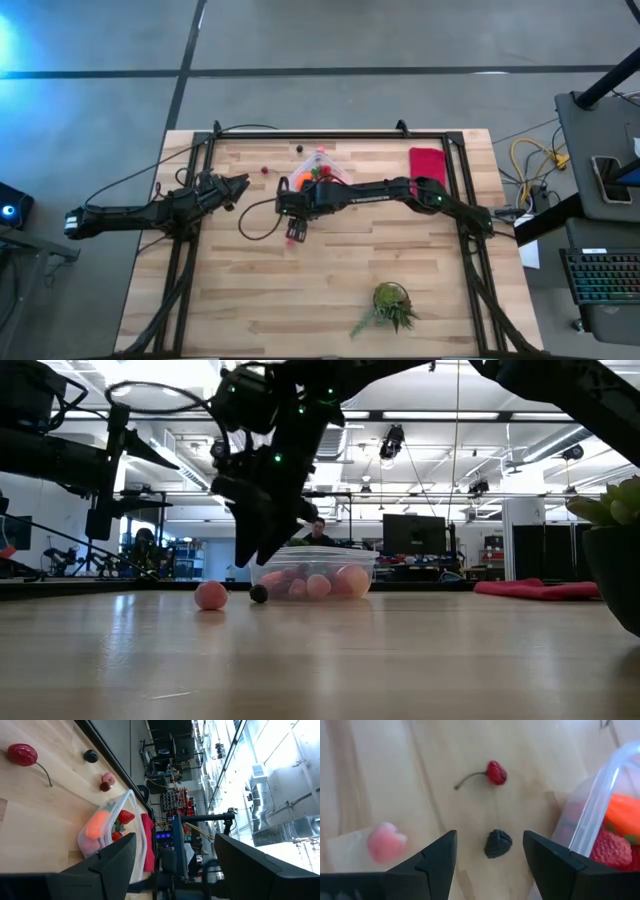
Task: Pick and placing Produce into tupperware
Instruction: Put the blackberry into the transparent container
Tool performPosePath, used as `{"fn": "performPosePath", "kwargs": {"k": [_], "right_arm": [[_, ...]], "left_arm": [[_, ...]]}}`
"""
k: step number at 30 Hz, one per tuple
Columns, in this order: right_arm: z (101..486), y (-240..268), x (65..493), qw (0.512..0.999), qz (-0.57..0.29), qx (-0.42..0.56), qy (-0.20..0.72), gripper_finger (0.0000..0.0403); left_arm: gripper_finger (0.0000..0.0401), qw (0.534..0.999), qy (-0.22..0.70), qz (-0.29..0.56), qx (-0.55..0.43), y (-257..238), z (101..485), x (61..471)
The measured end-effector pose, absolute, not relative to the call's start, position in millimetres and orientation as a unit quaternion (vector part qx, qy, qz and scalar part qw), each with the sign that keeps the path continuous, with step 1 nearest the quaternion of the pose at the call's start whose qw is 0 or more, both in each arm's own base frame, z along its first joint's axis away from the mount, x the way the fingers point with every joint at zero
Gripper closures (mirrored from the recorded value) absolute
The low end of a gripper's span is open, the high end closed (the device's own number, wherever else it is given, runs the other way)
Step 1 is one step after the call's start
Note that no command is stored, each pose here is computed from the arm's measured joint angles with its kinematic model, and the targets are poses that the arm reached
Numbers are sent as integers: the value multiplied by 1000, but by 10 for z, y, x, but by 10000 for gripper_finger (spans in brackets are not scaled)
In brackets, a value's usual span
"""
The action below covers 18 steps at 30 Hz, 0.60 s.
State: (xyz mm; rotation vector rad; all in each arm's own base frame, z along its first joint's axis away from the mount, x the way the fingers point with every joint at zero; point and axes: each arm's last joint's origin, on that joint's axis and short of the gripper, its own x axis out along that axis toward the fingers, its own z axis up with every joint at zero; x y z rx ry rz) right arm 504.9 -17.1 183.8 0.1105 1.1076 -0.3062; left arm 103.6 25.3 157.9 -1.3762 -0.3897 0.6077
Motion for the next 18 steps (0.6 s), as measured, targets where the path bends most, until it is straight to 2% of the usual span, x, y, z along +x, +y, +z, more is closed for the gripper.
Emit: {"fn": "performPosePath", "kwargs": {"k": [14, 18], "right_arm": [[1700, -239, 5017, 825, -179, 109, 524, 182], [1697, -222, 5018, 820, -174, 155, 523, 183]], "left_arm": [[146, 713, -176, 274, -621, 253, 1580, 1036], [146, 713, -176, 274, -621, 252, 1580, 1036]]}}
